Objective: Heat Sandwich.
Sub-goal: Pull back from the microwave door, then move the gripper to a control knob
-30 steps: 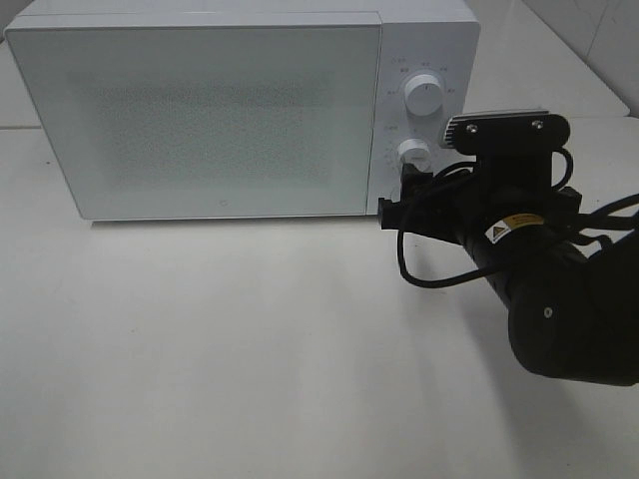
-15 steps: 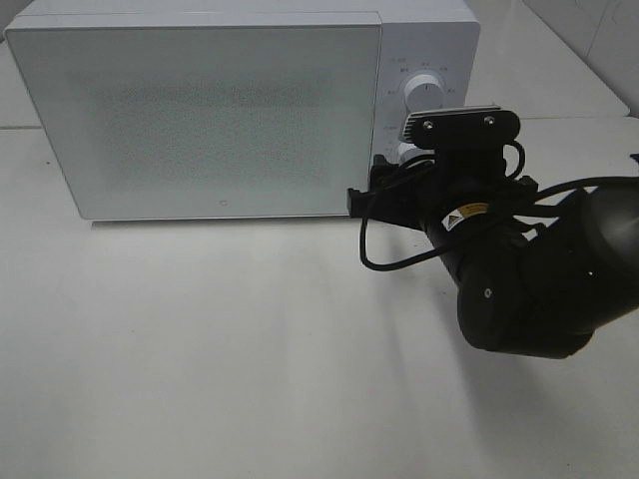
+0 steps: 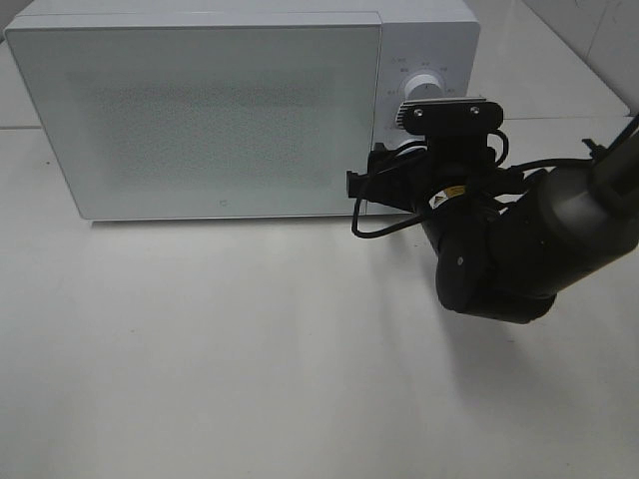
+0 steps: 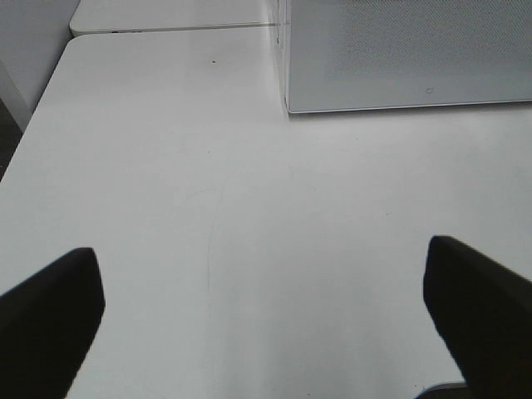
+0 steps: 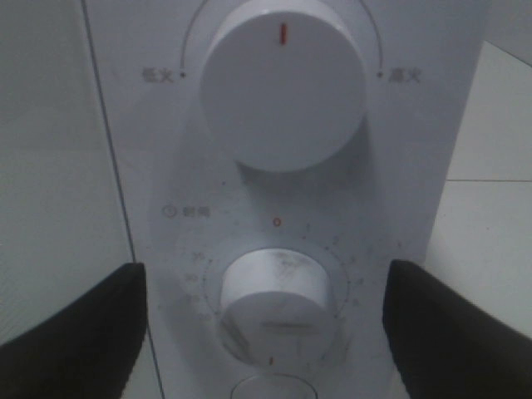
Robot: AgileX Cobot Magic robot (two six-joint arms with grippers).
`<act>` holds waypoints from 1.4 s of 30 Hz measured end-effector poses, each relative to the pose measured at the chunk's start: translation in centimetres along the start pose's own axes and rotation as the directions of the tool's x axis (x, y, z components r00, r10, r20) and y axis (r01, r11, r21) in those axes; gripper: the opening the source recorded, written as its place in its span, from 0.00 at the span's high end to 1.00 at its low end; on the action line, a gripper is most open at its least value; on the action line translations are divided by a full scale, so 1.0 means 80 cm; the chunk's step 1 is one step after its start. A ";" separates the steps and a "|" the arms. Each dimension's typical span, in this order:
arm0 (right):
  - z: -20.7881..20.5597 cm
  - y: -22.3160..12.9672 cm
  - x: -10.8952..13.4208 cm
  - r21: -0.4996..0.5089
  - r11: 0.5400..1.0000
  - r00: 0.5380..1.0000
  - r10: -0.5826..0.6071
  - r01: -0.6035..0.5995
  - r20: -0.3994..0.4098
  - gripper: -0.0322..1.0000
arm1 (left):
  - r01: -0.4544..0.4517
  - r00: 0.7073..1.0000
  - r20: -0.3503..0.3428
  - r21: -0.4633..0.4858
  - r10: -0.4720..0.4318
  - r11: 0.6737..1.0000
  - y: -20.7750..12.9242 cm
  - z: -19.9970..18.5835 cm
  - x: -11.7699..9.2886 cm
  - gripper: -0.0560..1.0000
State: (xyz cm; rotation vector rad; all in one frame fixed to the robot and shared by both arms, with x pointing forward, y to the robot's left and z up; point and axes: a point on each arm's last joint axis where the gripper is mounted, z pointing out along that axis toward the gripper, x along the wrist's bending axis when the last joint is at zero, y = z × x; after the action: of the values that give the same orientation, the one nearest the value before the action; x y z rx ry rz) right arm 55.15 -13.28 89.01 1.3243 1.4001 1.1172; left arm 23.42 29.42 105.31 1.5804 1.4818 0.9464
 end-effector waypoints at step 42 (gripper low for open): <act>0.007 -0.006 -0.001 0.014 1.000 1.000 0.025 -0.025 0.010 0.55 | 0.001 1.000 0.001 0.000 -0.001 1.000 0.000 0.000 0.000 0.01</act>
State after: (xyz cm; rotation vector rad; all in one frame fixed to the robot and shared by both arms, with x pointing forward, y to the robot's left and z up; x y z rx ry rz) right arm 55.63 -13.35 88.42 1.3590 1.3902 1.1176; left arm 23.42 29.41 105.31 1.5801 1.4814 0.9453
